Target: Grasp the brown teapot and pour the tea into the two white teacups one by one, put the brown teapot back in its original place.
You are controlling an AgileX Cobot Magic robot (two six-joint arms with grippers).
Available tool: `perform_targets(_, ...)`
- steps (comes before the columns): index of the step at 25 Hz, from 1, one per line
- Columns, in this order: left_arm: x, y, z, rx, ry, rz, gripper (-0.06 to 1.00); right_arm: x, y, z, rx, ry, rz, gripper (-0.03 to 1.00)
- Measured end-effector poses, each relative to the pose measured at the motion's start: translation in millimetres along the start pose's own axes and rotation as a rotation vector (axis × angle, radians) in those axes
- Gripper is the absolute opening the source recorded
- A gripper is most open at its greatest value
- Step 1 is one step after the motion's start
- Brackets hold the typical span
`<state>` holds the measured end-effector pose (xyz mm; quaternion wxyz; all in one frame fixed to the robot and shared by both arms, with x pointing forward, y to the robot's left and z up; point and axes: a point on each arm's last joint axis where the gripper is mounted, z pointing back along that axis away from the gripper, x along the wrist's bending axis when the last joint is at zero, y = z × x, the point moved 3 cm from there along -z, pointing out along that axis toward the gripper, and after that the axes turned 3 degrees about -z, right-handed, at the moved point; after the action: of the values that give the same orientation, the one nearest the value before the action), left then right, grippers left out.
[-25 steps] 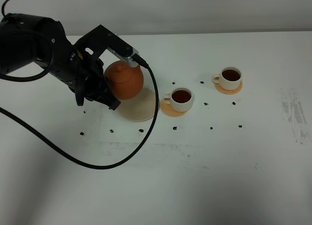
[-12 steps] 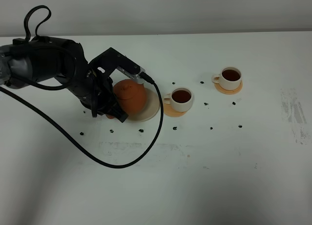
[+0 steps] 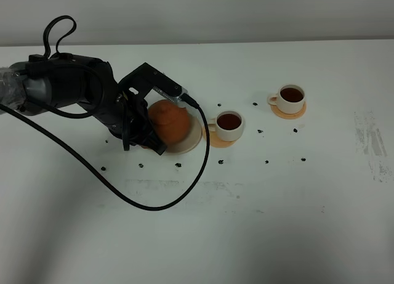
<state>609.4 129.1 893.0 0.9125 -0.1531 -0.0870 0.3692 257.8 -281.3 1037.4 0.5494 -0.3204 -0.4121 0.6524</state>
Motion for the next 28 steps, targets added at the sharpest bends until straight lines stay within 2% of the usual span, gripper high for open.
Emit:
perform_targets(5, -1, 1, 0, 0.009, 0.006, -0.007, 0.14, 0, 0, 0, 0.0, 0.0, 0.0, 0.43)
perform_targets(11, -1, 1, 0, 0.009, 0.007, -0.008, 0.38, 0, 0, 0, 0.0, 0.0, 0.0, 0.43)
perform_targets(15, -2, 0, 10, 0.004, 0.01, -0.009, 0.43, 0, 0, 0, 0.0, 0.0, 0.0, 0.43)
perform_targets(21, -4, -4, 78, -0.106, -0.033, -0.02, 0.44, 0, 0, 0, 0.0, 0.0, 0.0, 0.43)
perform_targets(28, 6, 38, 161, -0.249, -0.144, 0.055, 0.44, 0, 0, 0, 0.0, 0.0, 0.0, 0.43)
